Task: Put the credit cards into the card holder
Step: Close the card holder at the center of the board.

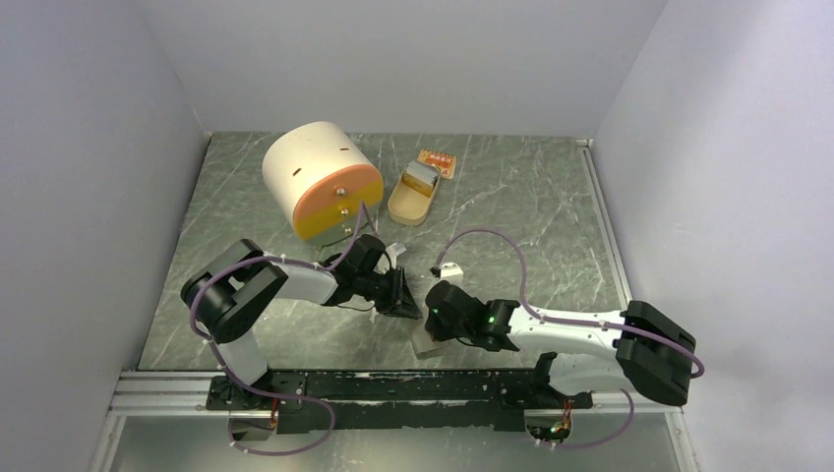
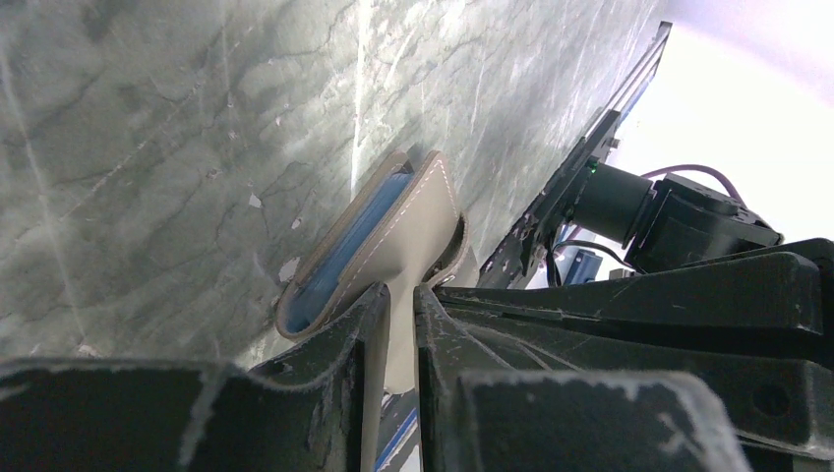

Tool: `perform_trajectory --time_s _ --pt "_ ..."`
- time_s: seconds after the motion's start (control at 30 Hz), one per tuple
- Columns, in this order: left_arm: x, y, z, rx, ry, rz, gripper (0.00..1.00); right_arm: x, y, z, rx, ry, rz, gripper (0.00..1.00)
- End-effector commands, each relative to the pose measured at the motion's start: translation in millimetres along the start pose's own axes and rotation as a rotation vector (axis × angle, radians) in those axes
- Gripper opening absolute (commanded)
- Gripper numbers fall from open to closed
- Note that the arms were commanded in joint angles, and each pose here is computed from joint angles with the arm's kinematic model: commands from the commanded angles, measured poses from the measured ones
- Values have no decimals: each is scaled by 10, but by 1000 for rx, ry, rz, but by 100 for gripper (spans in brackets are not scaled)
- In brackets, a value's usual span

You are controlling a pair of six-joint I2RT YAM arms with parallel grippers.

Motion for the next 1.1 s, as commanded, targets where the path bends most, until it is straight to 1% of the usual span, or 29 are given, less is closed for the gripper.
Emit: perform_trajectory --time_s 0.0,0.2,0.23,0.27,0.3,0.33,0.43,0.5,0.63,0.8,0.87,0.97,1.07 --pt "-37 128 144 20 38 -40 22 -28 -203 70 16 -3 73 0" --pt "-37 128 158 22 38 -32 22 -17 -142 42 24 4 54 0" --pt "-34 129 158 24 38 -33 22 5 -96 17 21 4 40 3" --pt "-32 125 162 23 39 -31 22 41 -48 -16 18 1 25 11" --pt "-29 119 155 24 37 -30 22 86 8 -59 13 -7 6 16" --pt "-25 111 153 23 35 -30 22 141 57 -98 7 -14 -13 17" --pt "4 48 122 22 25 -11 22 275 126 -203 -4 -46 -33 17" --pt "39 -23 85 13 11 7 22 309 123 -227 -4 -55 -25 14" --pt "117 -136 -4 -11 -25 4 24 262 60 -189 -5 -52 3 9" --pt "149 -154 -26 -19 -37 -11 24 169 17 -153 3 -38 49 7" --pt "126 -136 -10 -14 -25 -5 24 182 23 -169 1 -43 55 8" --pt "100 -130 12 -3 -19 11 24 256 41 -219 0 -58 55 11" --pt "49 -109 2 0 -3 -6 24 306 52 -265 9 -68 72 15"
Point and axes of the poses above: each gripper's point midway between its finger pads, its own x axis back along the fingers, its own y axis along the line the jaws close on, z = x × y, the point moved 6 cm from there along x, back along the fingers, and after that the axes turned 14 degrees about -x, right-handed, at the moved point
